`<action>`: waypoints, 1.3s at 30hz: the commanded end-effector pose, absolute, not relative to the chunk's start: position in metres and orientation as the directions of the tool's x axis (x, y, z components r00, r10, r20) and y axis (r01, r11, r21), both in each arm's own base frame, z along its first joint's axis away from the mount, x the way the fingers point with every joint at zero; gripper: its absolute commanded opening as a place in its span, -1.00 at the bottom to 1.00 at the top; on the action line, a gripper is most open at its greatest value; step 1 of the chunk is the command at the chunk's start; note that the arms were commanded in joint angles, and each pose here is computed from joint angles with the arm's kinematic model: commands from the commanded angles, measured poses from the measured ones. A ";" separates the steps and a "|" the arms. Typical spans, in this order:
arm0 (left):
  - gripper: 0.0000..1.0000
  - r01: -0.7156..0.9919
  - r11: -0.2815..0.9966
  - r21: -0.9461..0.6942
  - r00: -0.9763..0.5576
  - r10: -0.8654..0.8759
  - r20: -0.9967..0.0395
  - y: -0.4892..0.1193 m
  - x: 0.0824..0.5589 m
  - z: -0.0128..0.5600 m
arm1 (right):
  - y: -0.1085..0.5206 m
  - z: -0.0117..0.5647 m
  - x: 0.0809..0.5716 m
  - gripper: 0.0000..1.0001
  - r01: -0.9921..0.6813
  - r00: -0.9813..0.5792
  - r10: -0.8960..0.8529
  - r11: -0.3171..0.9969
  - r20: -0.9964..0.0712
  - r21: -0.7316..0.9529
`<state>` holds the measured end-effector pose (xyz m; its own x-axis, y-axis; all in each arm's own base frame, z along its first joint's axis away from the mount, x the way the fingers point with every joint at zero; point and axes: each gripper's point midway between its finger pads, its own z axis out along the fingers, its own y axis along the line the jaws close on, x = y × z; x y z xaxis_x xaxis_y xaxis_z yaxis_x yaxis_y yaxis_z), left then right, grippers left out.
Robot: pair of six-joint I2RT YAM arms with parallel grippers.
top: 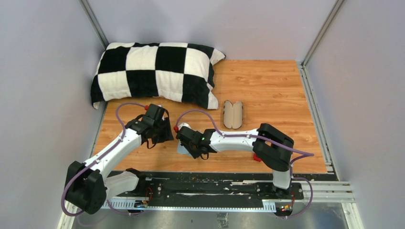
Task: Organize the sunglasses
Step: Adjust the glasses cleaning cloth at the center of the board.
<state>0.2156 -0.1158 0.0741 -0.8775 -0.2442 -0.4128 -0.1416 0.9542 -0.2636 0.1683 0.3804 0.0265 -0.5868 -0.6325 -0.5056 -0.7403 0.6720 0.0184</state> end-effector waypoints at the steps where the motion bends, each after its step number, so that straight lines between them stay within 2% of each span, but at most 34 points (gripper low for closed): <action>1: 0.06 -0.153 0.954 -0.258 -0.873 -0.253 -0.417 -0.113 0.217 0.072 | 0.368 0.015 0.164 -0.57 -0.740 -0.585 -0.670 0.672 -0.458 -0.037; 11: 0.04 -0.154 0.954 -0.257 -0.872 -0.254 -0.420 -0.112 0.217 0.073 | 0.353 0.017 0.164 -0.99 -0.727 -0.586 -0.668 0.683 -0.458 -0.066; 24: 0.04 -0.129 0.955 -0.266 -0.886 -0.231 -0.401 -0.119 0.221 0.070 | 0.308 0.020 0.157 -1.00 -0.722 -0.575 -0.693 0.680 -0.435 -0.130; 27: 0.04 -0.123 0.955 -0.270 -0.890 -0.226 -0.395 -0.121 0.222 0.069 | 0.299 0.021 0.155 -0.88 -0.731 -0.562 -0.709 0.667 -0.426 -0.145; 30: 0.07 -0.107 0.949 -0.297 -0.892 -0.223 -0.392 -0.127 0.222 0.072 | 0.291 0.027 0.155 -0.53 -0.728 -0.555 -0.707 0.668 -0.438 -0.156; 32: 0.09 -0.089 0.946 -0.310 -0.893 -0.214 -0.396 -0.131 0.224 0.075 | 0.289 0.035 0.156 -0.39 -0.728 -0.547 -0.700 0.668 -0.459 -0.152; 36: 0.12 -0.040 0.945 -0.326 -0.898 -0.177 -0.402 -0.137 0.227 0.078 | 0.287 0.053 0.160 -0.27 -0.715 -0.548 -0.665 0.687 -0.508 -0.128; 39: 0.15 0.032 0.941 -0.337 -0.904 -0.117 -0.412 -0.144 0.230 0.083 | 0.285 0.066 0.178 -0.26 -0.650 -0.625 -0.562 0.759 -0.542 -0.039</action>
